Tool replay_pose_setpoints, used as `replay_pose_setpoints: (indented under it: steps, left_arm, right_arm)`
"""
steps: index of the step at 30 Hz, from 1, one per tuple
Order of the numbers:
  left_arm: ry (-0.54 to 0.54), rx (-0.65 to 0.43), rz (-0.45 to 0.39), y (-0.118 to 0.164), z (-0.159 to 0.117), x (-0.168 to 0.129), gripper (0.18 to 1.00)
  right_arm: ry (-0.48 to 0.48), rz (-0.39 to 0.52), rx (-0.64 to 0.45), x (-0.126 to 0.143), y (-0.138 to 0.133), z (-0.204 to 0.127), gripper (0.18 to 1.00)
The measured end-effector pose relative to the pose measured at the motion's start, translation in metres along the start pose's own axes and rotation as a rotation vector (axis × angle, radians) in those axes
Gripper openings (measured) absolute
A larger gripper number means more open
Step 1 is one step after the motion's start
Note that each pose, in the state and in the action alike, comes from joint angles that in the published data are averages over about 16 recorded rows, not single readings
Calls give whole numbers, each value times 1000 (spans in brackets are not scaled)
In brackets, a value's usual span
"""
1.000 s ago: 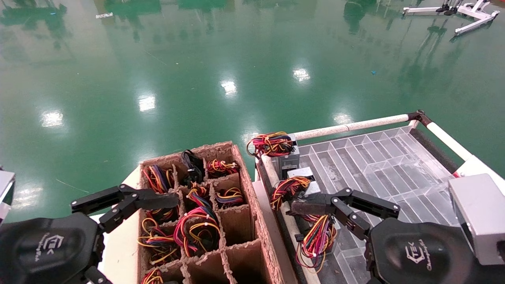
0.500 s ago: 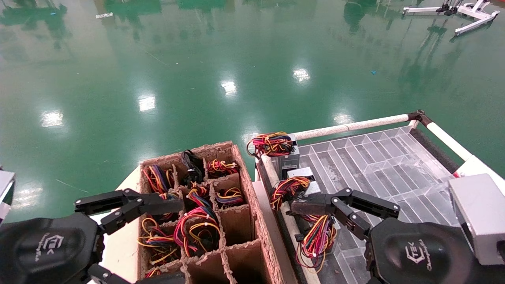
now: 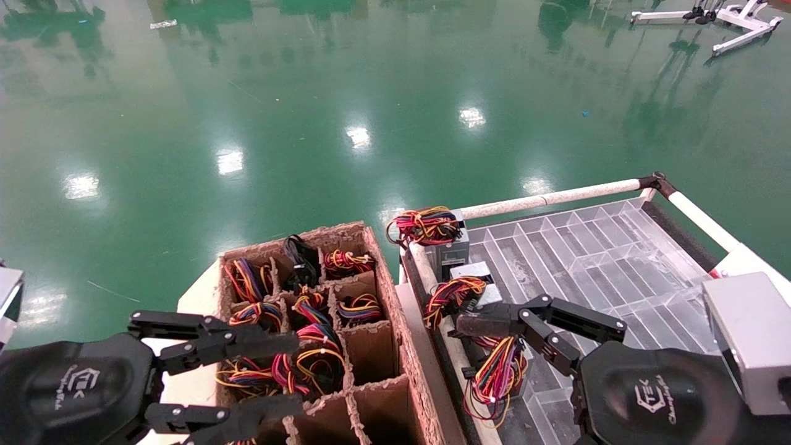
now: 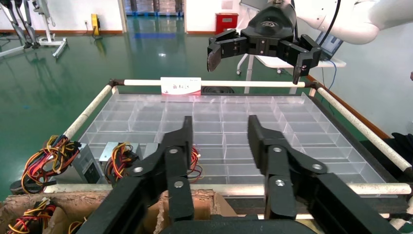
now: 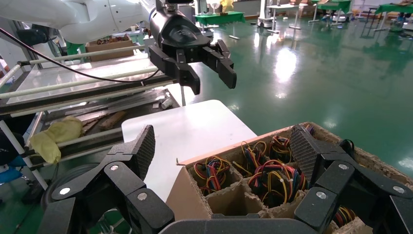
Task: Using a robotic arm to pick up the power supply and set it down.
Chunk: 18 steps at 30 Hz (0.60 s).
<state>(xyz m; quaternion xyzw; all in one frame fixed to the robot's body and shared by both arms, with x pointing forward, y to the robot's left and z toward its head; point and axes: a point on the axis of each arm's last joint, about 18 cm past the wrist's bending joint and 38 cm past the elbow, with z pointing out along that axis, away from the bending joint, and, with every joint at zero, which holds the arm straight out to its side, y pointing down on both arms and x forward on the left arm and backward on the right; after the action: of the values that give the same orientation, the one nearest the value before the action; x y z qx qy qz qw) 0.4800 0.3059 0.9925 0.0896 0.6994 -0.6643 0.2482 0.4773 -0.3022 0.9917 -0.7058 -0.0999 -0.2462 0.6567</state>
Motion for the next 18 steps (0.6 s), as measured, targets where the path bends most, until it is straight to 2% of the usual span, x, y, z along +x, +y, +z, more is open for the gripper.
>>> replay_pose_setpoints:
  steps: [8, 11, 18]
  left_arm:
    - [0, 0, 0, 0, 0, 0, 392]
    - [0, 0, 0, 0, 0, 0, 332]
    - [0, 0, 0, 0, 0, 0, 246]
  right_arm:
    - [22, -8, -33, 15, 10, 9, 1001]
    - [36, -18, -59, 27, 16, 16, 1001]
    - [65, -62, -132, 64, 31, 46, 1001]
